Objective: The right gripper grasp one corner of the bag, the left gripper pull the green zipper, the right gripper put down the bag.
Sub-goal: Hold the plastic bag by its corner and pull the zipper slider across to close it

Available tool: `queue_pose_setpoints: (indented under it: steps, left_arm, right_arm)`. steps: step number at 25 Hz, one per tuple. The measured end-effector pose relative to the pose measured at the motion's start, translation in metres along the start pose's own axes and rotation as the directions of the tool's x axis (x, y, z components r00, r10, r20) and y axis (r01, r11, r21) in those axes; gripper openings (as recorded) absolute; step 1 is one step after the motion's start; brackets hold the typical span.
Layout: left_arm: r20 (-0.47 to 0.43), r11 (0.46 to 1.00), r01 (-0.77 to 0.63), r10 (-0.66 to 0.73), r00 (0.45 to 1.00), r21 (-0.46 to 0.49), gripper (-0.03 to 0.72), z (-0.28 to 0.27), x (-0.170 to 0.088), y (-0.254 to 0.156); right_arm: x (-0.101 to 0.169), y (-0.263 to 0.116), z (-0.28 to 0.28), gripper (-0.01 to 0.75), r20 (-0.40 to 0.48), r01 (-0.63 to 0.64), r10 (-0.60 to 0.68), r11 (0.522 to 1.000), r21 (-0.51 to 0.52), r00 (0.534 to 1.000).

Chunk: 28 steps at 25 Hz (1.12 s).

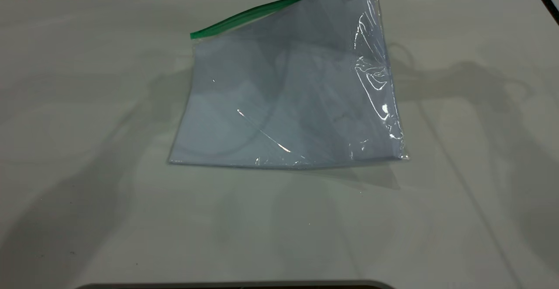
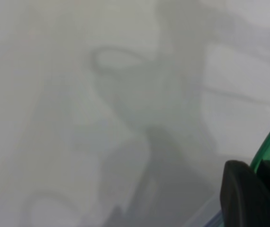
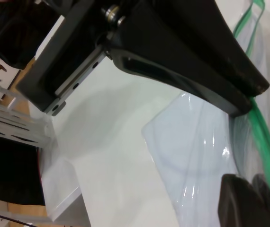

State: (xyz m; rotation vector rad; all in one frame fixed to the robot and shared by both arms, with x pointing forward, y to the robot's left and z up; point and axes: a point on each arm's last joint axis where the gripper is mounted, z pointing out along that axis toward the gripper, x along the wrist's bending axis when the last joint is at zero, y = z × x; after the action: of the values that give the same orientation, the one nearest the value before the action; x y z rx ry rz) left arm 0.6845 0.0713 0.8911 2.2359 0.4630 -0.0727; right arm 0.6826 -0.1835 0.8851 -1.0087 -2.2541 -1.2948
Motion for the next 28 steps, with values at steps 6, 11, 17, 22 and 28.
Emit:
queue_pose_setpoints:
  steps: [6,11,17,22,28]
  left_arm:
    - [-0.006,1.000,0.019,-0.019,1.000,-0.004,0.051,-0.009,0.009,-0.005]
    - [-0.024,1.000,0.013,-0.013,1.000,0.021,0.051,-0.017,0.017,-0.013]
    - [-0.078,0.995,0.042,-0.035,0.996,0.094,0.051,-0.034,0.034,-0.031]
    - [-0.140,0.982,0.085,-0.061,0.988,0.171,0.051,-0.049,0.049,-0.048]
    - [-0.202,0.956,0.156,-0.107,0.974,0.248,0.052,-0.065,0.061,-0.066]
  right_arm:
    - [-0.002,0.002,-0.003,0.033,0.001,-0.019,0.019,0.999,-0.038,1.000]
    - [-0.004,0.004,-0.007,0.033,0.001,-0.031,0.031,0.997,-0.064,1.000]
    - [-0.011,0.004,-0.019,0.033,0.002,-0.059,0.059,0.992,-0.114,0.998]
    - [-0.013,0.006,-0.024,0.033,-0.001,-0.073,0.073,0.987,-0.143,0.997]
    - [-0.012,0.008,-0.024,0.033,-0.009,-0.081,0.081,0.982,-0.168,0.997]
